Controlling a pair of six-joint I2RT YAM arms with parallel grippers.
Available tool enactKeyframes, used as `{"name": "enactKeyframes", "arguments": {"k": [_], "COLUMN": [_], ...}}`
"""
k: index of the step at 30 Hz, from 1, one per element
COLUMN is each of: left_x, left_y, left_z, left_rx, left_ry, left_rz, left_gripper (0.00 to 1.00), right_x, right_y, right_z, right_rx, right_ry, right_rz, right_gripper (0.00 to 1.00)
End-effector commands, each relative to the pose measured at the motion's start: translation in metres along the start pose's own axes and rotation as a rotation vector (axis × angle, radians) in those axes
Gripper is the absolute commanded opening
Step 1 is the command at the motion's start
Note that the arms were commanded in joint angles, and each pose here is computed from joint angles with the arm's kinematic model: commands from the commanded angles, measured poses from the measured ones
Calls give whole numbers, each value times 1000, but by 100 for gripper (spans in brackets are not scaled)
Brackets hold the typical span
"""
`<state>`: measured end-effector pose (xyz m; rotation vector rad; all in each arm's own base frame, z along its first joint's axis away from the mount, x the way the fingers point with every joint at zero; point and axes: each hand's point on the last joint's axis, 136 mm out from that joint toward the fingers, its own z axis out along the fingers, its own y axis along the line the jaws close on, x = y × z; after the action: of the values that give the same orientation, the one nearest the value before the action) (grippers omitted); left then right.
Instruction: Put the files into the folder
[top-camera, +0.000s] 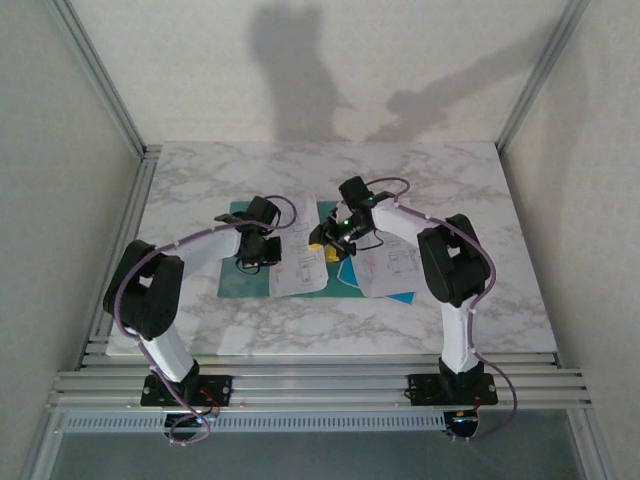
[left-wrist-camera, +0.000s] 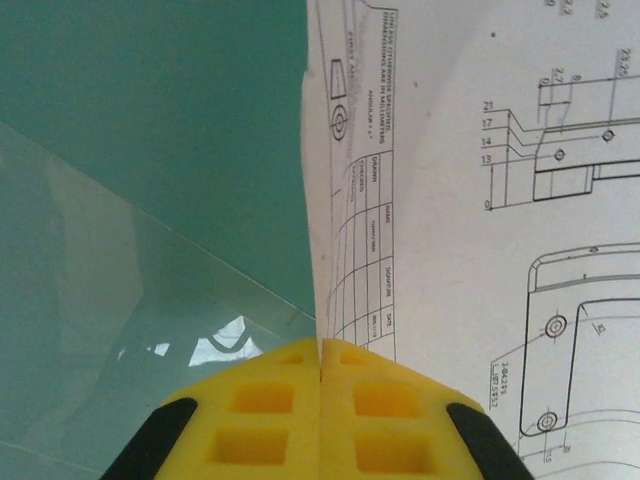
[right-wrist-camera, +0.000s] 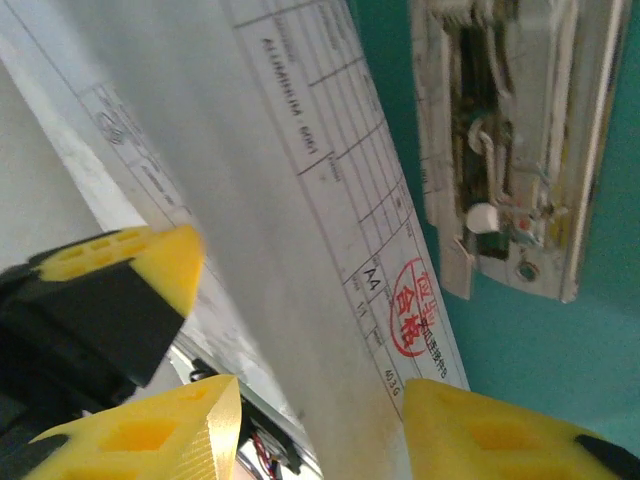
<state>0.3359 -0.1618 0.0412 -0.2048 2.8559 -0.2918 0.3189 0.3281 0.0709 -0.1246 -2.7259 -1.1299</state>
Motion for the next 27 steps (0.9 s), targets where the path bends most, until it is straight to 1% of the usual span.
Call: {"name": "enactKeyframes", "arguments": {"k": [1, 10, 20, 24, 27], "left_x": [5, 4, 4, 3, -1], "left_y": [8, 9, 10, 12, 14], "left_z": [6, 6, 11, 11, 7], "left_rx": [-21, -28, -36, -44, -51], "left_ry": [17, 18, 26, 22, 4], "left_rz": [-7, -4, 6, 3, -19], "left_gripper": [0, 0, 0, 0, 0], "right_x": [3, -3, -6, -8, -9], "right_y": [-7, -29, -36, -36, -36], "right_z": [4, 7, 20, 19, 11], "right_rx": [20, 147, 163, 171, 200], "right_ry": [10, -2, 5, -9, -37], "right_rz": [-20, -79, -89, -87, -102], "right_gripper": [46, 41, 35, 27, 13]}}
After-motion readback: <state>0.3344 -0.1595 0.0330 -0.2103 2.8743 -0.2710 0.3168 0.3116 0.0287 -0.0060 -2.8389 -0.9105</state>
